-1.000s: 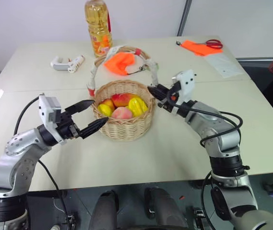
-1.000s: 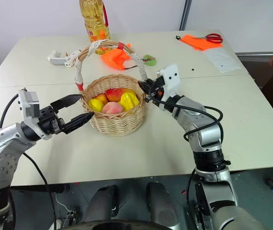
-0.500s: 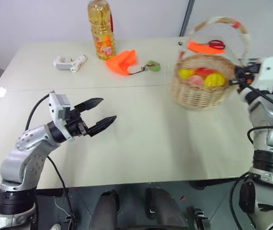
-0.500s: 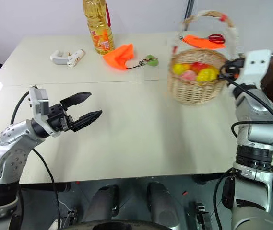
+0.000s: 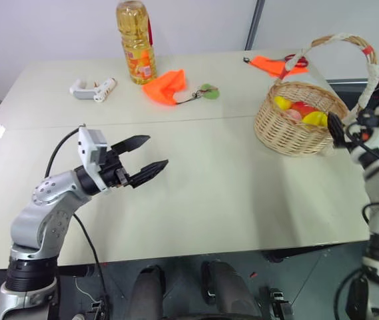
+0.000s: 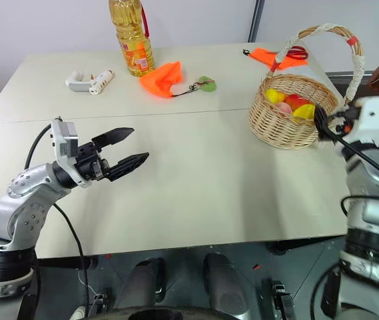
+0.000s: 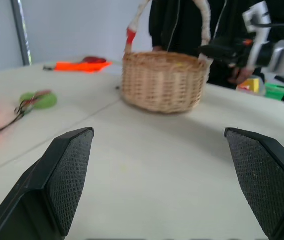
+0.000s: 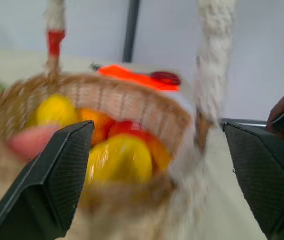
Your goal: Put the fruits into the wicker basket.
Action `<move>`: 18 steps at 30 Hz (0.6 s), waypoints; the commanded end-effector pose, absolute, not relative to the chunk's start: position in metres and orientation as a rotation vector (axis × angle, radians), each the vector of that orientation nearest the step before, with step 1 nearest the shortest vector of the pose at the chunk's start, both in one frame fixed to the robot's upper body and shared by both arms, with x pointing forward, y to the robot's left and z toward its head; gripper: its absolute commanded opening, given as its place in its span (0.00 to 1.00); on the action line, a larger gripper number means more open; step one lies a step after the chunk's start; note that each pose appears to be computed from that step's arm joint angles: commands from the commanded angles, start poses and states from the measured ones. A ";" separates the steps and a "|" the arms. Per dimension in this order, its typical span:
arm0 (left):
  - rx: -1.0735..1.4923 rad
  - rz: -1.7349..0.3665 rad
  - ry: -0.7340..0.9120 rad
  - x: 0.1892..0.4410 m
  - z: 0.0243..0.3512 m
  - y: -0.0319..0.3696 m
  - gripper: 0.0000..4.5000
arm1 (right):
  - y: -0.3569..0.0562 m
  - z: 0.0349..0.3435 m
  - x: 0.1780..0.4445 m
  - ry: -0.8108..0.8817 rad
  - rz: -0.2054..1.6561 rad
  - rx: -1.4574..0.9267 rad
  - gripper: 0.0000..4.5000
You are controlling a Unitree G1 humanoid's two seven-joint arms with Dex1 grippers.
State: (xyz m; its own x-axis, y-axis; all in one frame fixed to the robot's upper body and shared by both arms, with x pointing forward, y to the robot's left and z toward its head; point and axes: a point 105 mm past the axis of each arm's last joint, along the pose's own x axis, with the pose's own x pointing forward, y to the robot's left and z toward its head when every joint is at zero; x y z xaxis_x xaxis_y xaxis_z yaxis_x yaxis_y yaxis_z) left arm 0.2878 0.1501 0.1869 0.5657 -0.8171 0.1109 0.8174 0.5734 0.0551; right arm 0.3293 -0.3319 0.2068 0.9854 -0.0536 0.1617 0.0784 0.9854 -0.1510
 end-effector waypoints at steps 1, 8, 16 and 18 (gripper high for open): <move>0.025 -0.859 -0.096 0.292 0.184 0.171 1.00 | -0.321 0.224 0.307 -0.219 0.057 -0.169 0.99; 0.108 -0.685 0.033 0.288 0.153 0.209 1.00 | -0.239 0.196 0.292 -0.144 0.506 -0.200 0.99; 0.126 -0.566 0.049 0.279 0.145 0.231 1.00 | -0.190 0.173 0.307 -0.096 0.722 -0.224 0.99; 0.121 -0.575 0.048 0.275 0.144 0.230 1.00 | -0.187 0.173 0.311 -0.104 0.740 -0.224 0.99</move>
